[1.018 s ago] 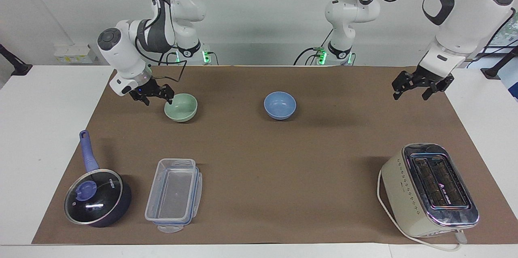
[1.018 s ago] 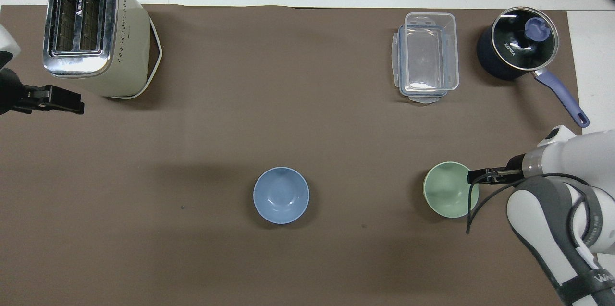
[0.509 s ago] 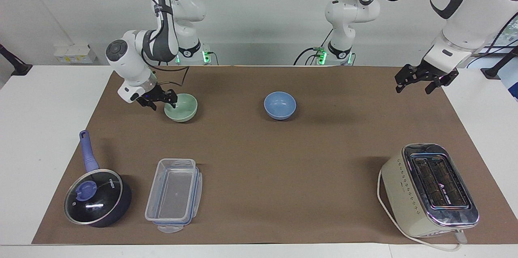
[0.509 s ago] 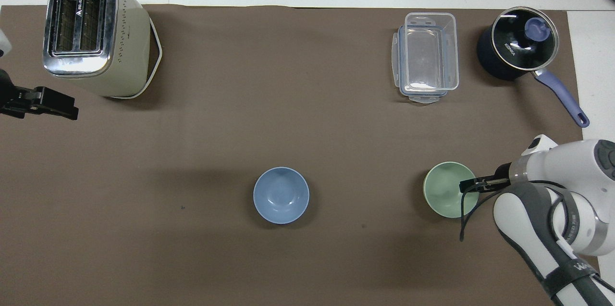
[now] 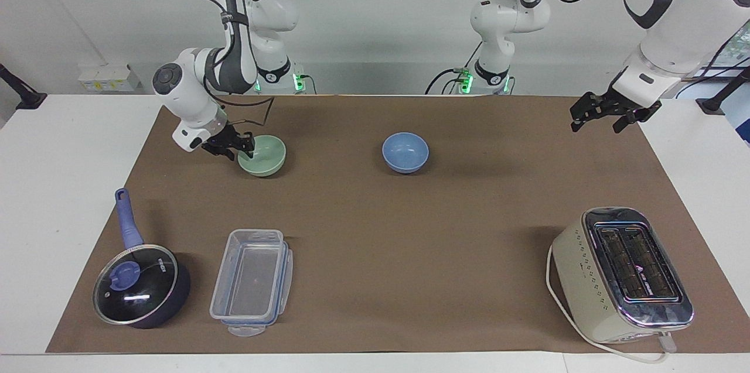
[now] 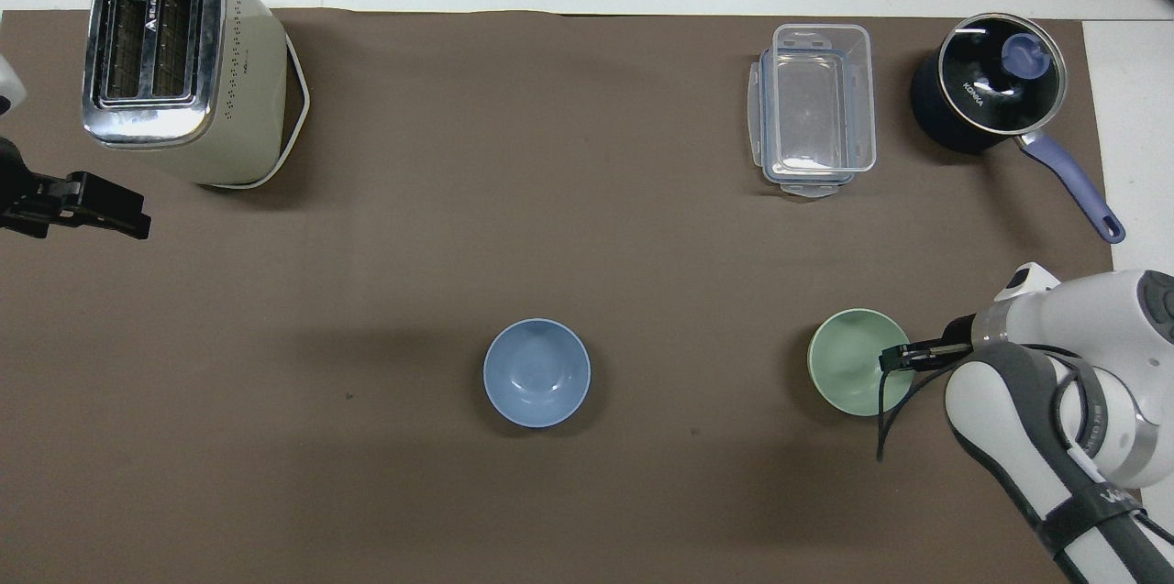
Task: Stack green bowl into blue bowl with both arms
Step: 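Grasp the green bowl rim with the right gripper and lift it, then carry the green bowl over the blue bowl with the right gripper, then lower the green bowl into the blue bowl and open the right gripper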
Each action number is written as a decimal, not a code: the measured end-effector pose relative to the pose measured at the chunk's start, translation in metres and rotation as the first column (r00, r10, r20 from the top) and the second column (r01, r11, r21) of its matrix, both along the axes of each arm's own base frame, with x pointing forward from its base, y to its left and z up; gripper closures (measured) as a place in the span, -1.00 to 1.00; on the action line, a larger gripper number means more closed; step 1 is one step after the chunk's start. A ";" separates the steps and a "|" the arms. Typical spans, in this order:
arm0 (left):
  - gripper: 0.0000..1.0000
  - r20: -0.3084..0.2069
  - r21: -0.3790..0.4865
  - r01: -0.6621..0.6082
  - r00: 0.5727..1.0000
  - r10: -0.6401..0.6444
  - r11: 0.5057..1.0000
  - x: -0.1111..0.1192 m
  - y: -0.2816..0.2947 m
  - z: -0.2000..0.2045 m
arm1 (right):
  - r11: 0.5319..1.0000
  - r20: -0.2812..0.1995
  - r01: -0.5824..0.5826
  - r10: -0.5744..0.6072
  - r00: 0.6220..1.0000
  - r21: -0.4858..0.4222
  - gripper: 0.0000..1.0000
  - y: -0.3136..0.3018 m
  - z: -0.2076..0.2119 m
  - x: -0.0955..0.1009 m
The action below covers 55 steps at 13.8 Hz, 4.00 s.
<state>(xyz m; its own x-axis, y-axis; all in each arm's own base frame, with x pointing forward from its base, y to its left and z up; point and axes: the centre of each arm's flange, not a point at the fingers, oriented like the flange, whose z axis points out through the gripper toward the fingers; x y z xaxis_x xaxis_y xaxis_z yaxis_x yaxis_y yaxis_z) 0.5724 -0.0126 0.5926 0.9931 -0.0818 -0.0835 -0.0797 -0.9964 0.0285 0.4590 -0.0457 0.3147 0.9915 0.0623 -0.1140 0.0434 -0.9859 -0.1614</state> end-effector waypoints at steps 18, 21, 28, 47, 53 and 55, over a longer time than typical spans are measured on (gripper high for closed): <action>-1.00 0.007 0.000 -0.007 1.000 0.007 1.000 0.000 -0.001 0.004 | 0.995 -0.003 0.099 -0.099 0.995 0.021 0.92 0.167 0.084 0.008; -1.00 0.007 0.000 -0.007 1.000 0.007 1.000 0.000 -0.001 0.004 | 0.989 0.002 0.147 -0.147 0.989 0.013 0.92 0.230 0.099 -0.005; -1.00 0.007 0.000 -0.007 1.000 0.007 1.000 0.000 -0.001 0.004 | 0.983 0.034 0.181 -0.183 0.983 0.038 0.92 0.338 0.106 -0.021; -1.00 0.007 0.000 -0.007 1.000 0.007 1.000 0.000 -0.001 0.004 | 0.985 -0.001 0.172 -0.172 0.985 0.015 0.92 0.402 0.039 -0.020; -1.00 0.007 0.000 -0.007 1.000 0.007 1.000 0.000 -0.001 0.004 | 0.985 0.000 0.173 -0.173 0.985 0.016 0.73 0.402 0.039 -0.020; -1.00 0.007 0.000 -0.007 1.000 0.007 1.000 0.000 -0.001 0.004 | 0.985 0.004 0.173 -0.173 0.985 0.019 0.67 0.403 0.040 -0.019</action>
<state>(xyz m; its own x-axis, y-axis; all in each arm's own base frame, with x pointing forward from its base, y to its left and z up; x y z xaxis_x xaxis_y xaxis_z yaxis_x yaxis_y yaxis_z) 0.5725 -0.0135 0.5962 0.9943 -0.0744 -0.0761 -0.0725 -0.9970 0.0274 0.4398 0.3571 0.3551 0.9881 -0.1083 -0.1092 -0.1269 -0.9754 -0.1804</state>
